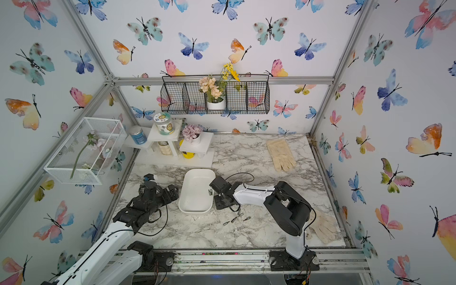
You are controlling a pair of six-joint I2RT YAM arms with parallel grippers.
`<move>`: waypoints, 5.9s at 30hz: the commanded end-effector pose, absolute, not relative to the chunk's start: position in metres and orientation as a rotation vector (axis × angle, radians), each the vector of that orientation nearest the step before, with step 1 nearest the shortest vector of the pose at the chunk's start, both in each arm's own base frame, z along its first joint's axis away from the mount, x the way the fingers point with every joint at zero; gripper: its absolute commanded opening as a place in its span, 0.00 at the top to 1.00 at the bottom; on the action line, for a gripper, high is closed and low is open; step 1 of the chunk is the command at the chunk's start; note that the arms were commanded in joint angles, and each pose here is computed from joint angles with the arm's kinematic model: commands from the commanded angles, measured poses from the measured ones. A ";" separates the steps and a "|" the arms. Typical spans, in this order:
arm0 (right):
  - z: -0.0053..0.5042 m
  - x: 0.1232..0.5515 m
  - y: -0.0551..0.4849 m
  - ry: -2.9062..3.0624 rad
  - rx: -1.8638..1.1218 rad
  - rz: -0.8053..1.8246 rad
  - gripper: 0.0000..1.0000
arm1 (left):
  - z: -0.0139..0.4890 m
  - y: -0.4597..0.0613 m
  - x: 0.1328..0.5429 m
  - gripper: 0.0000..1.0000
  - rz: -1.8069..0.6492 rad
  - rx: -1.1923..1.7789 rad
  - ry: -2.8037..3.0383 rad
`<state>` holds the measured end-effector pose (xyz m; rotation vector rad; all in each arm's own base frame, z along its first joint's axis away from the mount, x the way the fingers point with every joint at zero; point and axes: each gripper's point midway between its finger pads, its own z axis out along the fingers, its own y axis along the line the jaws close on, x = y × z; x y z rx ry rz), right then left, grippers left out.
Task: Put the bit on the desktop into the storage box
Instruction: Pick up the screwdriver bit from the center of the board, then place the screwdriver bit in the storage box, then adjust the storage box at the center of the board.
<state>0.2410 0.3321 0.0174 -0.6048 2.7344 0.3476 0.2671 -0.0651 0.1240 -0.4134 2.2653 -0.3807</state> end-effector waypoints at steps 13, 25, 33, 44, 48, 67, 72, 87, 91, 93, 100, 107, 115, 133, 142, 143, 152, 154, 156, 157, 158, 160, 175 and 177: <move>0.056 0.251 0.314 2.636 -0.583 0.246 0.88 | 0.122 -0.072 0.266 0.01 -0.417 -0.366 2.286; 0.141 0.247 0.371 2.383 -0.779 0.648 0.87 | 0.125 -0.083 0.268 0.01 -0.479 -0.333 2.306; 0.131 0.260 0.410 2.403 -0.834 0.711 0.87 | 0.123 -0.090 0.268 0.00 -0.512 -0.311 2.324; 0.110 0.280 0.424 2.440 -0.804 0.635 0.77 | 0.112 -0.097 0.268 0.02 -0.544 -0.286 2.360; 0.117 0.285 0.419 2.426 -0.765 0.603 0.64 | 0.111 -0.097 0.267 0.02 -0.547 -0.283 2.363; 0.137 0.296 0.348 2.409 -0.627 0.334 0.50 | 0.102 -0.118 0.268 0.04 -0.660 -0.201 2.403; 0.132 0.283 0.317 2.428 -0.567 0.286 0.49 | 0.102 -0.131 0.279 0.06 -0.704 -0.139 2.413; 0.098 0.236 0.269 2.594 -0.558 0.248 0.49 | 0.097 -0.157 0.299 0.11 -0.763 -0.066 2.430; 0.089 0.223 0.261 2.659 -0.535 0.261 0.49 | 0.100 -0.164 0.302 0.11 -0.767 -0.047 2.430; 0.086 0.219 0.255 2.671 -0.517 0.249 0.48 | 0.100 -0.166 0.303 0.11 -0.771 -0.042 2.428; 0.077 0.226 0.243 2.652 -0.487 0.157 0.47 | 0.105 -0.176 0.310 0.11 -0.797 -0.020 2.417; 0.099 0.250 0.266 2.537 -0.508 0.228 0.46 | 0.103 -0.189 0.321 0.11 -0.817 0.015 2.421; 0.120 0.297 0.283 2.476 -0.551 0.301 0.46 | 0.104 -0.211 0.336 0.11 -0.852 0.080 2.414; 0.090 0.390 0.259 2.512 -0.530 0.291 0.46 | 0.132 -0.229 0.360 0.04 -0.727 0.069 2.380; 0.079 0.399 0.274 2.528 -0.586 0.360 0.60 | 0.152 -0.201 0.340 0.03 -0.668 0.017 2.345; 0.078 0.399 0.274 2.531 -0.586 0.360 0.62 | 0.154 -0.199 0.337 0.03 -0.671 0.012 2.342; 0.068 0.402 0.280 2.551 -0.593 0.382 0.75 | 0.144 -0.172 0.298 0.03 -0.636 -0.034 2.360; 0.067 0.402 0.280 2.553 -0.591 0.375 0.78 | 0.140 -0.167 0.291 0.03 -0.628 -0.045 2.366; 0.066 0.403 0.278 2.555 -0.581 0.364 0.82 | 0.136 -0.163 0.285 0.03 -0.618 -0.053 2.376; 0.066 0.404 0.277 2.555 -0.576 0.355 0.83 | 0.135 -0.161 0.283 0.03 -0.613 -0.057 2.377; 0.066 0.404 0.275 2.555 -0.565 0.346 0.85 | 0.134 -0.160 0.281 0.03 -0.607 -0.060 2.379; 0.066 0.404 0.273 2.555 -0.558 0.342 0.86 | 0.133 -0.157 0.279 0.03 -0.598 -0.066 2.381; 0.075 0.391 0.241 2.570 -0.414 0.284 0.87 | 0.136 -0.151 0.271 0.03 -0.593 -0.088 2.372; 0.079 0.389 0.240 2.562 -0.401 0.293 0.84 | 0.136 -0.150 0.270 0.03 -0.594 -0.093 2.372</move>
